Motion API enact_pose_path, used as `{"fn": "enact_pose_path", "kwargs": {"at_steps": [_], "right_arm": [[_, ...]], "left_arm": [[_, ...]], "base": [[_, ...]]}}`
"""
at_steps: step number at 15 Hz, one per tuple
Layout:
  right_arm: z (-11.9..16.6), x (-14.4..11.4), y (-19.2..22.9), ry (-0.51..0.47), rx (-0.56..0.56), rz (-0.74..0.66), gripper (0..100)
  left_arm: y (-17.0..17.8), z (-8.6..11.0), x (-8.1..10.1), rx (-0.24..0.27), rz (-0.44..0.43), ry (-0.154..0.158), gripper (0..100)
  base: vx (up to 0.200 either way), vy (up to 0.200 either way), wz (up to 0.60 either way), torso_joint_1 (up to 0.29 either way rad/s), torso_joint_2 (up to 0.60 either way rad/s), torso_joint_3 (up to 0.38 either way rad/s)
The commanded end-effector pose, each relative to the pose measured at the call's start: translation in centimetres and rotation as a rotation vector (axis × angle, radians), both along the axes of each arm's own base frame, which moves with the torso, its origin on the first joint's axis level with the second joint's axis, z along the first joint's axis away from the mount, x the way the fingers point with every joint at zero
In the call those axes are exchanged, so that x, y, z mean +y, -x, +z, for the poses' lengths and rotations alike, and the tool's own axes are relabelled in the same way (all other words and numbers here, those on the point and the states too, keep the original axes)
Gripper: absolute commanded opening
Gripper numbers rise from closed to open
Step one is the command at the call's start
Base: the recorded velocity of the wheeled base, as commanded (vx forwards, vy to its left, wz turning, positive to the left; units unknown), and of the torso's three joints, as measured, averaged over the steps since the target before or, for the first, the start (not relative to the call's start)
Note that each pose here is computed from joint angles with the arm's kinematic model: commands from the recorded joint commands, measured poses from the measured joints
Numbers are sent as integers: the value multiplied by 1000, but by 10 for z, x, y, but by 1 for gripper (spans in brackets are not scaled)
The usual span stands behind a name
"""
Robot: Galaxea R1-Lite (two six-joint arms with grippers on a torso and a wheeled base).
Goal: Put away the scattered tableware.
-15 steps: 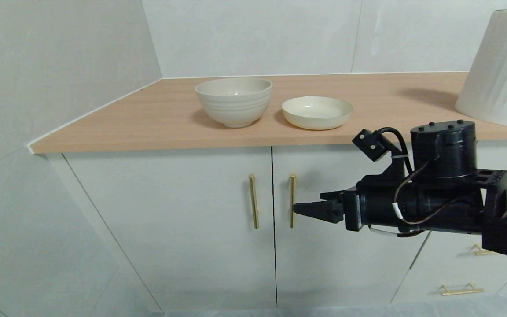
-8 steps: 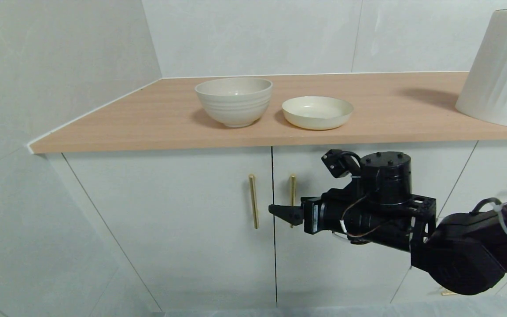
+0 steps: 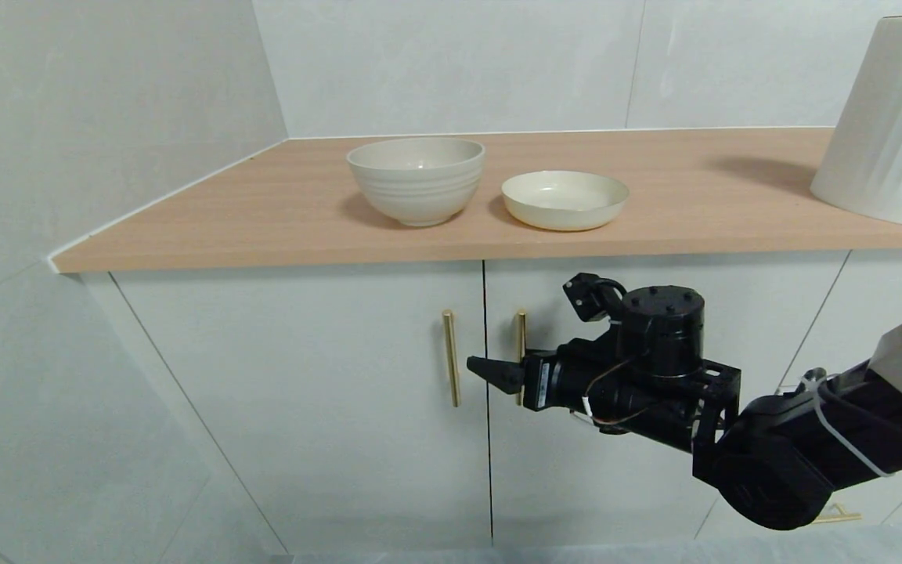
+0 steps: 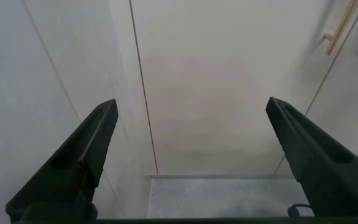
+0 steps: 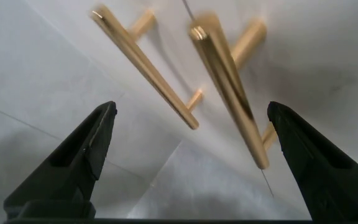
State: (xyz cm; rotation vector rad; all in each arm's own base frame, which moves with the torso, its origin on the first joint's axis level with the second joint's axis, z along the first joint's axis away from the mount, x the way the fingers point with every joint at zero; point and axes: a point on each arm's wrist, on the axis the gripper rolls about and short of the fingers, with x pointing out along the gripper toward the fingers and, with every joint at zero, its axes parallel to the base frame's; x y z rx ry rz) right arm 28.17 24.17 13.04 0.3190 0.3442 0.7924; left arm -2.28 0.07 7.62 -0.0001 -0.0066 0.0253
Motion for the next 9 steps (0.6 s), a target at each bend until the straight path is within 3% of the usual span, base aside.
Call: {"fn": "enact_pose_path", "kwargs": {"at_steps": [1,9], "right_arm": [[-7,2,-2,10,14,0,100],[5,4,6,-72,22,17,100]], "left_arm": [[0,0,0,0,-1,0,100],[0,0,0,-1,1,-2,100]], "base": [[0,0,0,0,0,0],[0,0,0,0,0,0]]}}
